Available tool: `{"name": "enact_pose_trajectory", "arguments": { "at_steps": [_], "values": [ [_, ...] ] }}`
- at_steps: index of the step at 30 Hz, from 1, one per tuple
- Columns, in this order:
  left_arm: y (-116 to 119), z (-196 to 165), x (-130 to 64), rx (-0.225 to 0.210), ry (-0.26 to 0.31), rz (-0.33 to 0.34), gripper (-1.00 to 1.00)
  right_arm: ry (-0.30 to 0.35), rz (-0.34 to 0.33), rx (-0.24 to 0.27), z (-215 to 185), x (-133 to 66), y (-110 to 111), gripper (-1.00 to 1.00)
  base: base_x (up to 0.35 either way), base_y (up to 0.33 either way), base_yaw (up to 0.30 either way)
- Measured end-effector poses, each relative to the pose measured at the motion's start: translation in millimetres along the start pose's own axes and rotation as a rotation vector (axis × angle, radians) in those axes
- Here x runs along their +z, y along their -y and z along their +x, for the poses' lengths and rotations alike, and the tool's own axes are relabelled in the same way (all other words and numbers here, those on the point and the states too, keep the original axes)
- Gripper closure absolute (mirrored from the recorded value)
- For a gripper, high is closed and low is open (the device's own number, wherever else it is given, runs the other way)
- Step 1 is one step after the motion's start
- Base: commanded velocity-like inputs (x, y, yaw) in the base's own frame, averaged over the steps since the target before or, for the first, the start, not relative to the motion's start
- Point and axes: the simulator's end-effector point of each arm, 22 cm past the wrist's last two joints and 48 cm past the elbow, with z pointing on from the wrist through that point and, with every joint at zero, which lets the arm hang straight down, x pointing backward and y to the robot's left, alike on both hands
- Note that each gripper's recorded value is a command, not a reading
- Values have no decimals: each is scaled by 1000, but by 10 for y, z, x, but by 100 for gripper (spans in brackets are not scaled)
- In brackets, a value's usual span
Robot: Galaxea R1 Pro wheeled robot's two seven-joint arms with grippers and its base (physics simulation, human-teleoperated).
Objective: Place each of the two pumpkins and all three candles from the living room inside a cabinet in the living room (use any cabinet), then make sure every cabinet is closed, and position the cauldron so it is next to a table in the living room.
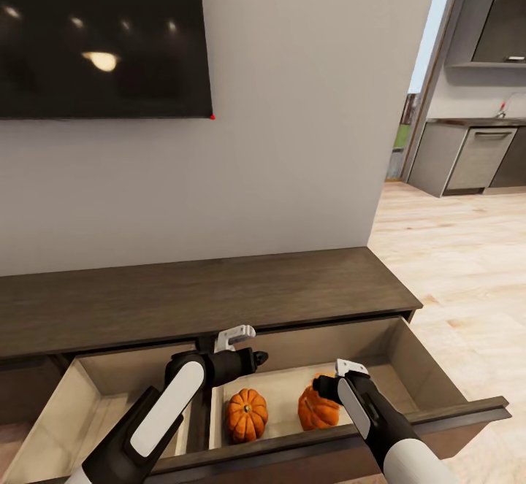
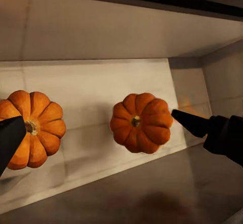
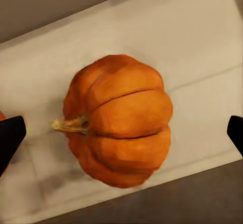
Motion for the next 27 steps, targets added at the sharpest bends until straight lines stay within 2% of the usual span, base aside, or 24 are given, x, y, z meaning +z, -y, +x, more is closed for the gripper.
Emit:
{"name": "enact_pose_trajectory", "arguments": {
  "at_steps": [6, 22, 27],
  "values": [
    [-5, -6, -2, -2, 1, 0, -100, 0, 0, 0, 0, 0, 0, -100, 0, 0, 0],
    [120, -190, -235, 12, 53, 9, -100, 65, -16, -1, -263, -264, -60, -100, 0, 0, 0],
    [202, -207, -308, 1, 55, 32, -100, 88, -31, 0, -354, -353, -86, -100, -39, 0, 0]
  ]
}}
